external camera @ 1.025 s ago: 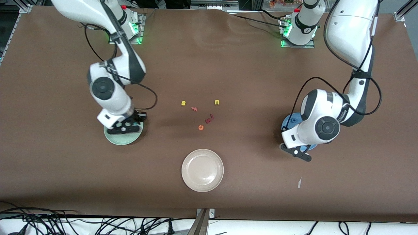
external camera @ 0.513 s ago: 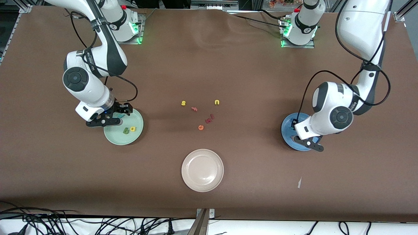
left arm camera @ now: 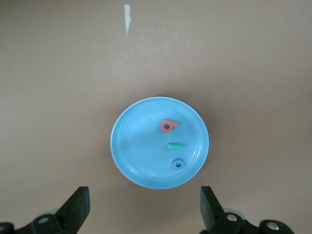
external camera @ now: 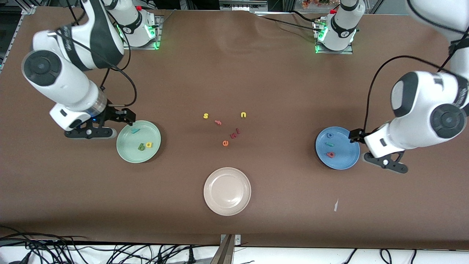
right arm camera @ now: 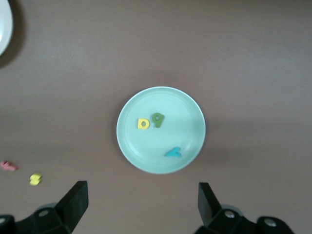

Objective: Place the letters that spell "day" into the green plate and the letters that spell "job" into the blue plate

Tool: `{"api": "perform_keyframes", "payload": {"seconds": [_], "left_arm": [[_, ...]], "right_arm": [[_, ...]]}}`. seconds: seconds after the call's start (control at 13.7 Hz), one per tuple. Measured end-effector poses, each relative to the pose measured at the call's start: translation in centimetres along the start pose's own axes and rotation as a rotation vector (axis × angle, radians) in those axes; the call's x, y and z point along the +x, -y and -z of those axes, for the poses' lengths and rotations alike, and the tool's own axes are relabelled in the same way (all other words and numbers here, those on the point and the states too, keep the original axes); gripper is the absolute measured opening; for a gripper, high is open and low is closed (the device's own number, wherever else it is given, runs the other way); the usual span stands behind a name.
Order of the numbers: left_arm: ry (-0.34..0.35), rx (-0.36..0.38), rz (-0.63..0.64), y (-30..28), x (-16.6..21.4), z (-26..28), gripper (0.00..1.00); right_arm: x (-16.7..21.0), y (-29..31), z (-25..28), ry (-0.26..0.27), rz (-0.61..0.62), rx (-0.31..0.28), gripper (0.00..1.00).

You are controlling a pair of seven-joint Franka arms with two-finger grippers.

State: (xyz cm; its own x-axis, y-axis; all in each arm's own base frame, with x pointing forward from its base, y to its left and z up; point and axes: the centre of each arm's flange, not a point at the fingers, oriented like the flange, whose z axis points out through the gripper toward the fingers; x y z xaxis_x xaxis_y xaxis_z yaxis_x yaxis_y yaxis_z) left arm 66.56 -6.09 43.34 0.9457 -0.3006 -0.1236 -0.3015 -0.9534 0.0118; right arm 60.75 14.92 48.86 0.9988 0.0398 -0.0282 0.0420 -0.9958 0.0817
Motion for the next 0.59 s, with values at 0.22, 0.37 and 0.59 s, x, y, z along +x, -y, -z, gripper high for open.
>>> {"api": "perform_keyframes", "payload": {"seconds": [0.22,0.37,0.59], "left_arm": [[-0.026,0.003,0.031,0.2,-2.0,4.3,1.00],[-0.043,0.012,0.058,1.1,-3.4,6.6,1.00],[-0.078,0.025,0.072,1.4,-4.9,9.4,1.00]], "right_arm": [[-0.5,-1.8,4.7,0.009,0.005,0.007,1.00],[-0.8,-6.1,6.6,0.009,0.010,0.072,1.00],[-1.7,-10.9,8.1,0.013,0.004,0.105,1.00]]}}
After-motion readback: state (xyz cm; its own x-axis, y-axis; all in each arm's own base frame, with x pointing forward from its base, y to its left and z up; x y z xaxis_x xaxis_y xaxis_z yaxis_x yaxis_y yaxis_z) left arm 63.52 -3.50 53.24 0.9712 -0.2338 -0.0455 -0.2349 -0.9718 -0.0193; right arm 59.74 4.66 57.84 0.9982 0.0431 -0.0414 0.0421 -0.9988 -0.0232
